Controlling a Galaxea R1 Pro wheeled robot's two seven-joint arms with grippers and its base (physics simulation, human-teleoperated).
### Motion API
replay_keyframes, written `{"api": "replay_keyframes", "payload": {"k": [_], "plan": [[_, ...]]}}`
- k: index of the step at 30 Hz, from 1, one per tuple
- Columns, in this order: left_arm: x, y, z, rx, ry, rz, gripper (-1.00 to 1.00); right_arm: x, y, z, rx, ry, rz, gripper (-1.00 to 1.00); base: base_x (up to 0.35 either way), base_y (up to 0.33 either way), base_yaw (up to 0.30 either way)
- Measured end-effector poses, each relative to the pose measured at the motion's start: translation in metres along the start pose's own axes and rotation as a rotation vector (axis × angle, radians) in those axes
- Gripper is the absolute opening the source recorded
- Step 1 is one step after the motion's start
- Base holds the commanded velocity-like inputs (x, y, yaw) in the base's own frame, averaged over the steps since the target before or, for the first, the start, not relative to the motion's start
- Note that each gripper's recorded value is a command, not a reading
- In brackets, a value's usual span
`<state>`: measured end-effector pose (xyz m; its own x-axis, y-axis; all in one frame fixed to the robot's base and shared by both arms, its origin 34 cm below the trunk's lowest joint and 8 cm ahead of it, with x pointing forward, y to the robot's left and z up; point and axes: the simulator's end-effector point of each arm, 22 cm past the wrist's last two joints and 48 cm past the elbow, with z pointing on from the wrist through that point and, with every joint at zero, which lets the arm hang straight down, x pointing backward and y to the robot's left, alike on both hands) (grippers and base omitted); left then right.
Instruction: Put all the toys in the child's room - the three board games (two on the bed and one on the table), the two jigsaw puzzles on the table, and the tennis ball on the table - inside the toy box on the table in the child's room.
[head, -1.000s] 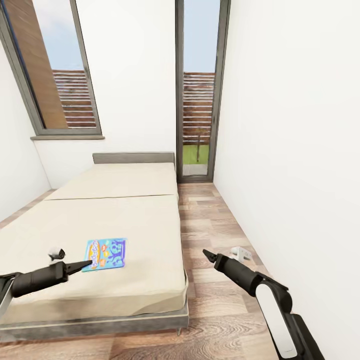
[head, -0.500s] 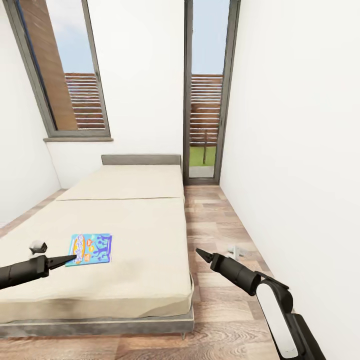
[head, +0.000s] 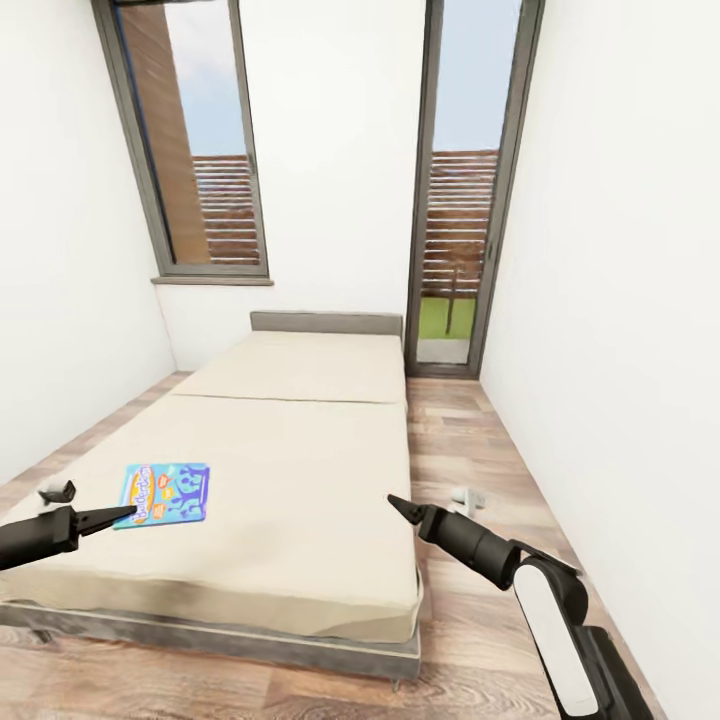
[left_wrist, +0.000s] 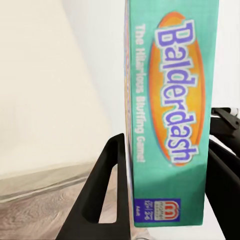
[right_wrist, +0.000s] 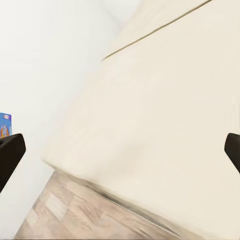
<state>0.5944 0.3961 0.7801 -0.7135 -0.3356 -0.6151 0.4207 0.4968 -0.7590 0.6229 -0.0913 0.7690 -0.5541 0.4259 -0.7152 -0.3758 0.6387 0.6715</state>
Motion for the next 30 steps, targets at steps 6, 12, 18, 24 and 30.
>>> {"api": "replay_keyframes", "payload": {"k": [6, 12, 18, 24, 30], "plan": [[-0.01, -0.009, -0.002, -0.001, 0.001, 0.001, -1.0, -0.009, 0.014, 0.0, -0.024, 0.003, -0.001, 1.0, -0.039, 0.0, 0.287], [-0.019, -0.017, -0.003, -0.001, 0.001, 0.002, -1.0, -0.019, 0.022, -0.001, -0.027, 0.003, -0.002, 1.0, -0.004, 0.0, 0.287], [-0.028, -0.026, -0.005, -0.001, 0.002, 0.002, -1.0, -0.029, 0.03, -0.001, -0.028, 0.003, -0.003, 1.0, 0.0, 0.0, 0.287], [-0.036, -0.034, -0.006, -0.001, 0.003, 0.001, -1.0, -0.039, 0.038, -0.002, -0.029, 0.003, -0.004, 1.0, 0.0, 0.0, 0.287], [-0.044, -0.042, -0.007, -0.001, 0.007, 0.001, -1.0, -0.048, 0.045, -0.003, -0.027, 0.004, -0.006, 1.0, 0.0, 0.0, 0.287]]}}
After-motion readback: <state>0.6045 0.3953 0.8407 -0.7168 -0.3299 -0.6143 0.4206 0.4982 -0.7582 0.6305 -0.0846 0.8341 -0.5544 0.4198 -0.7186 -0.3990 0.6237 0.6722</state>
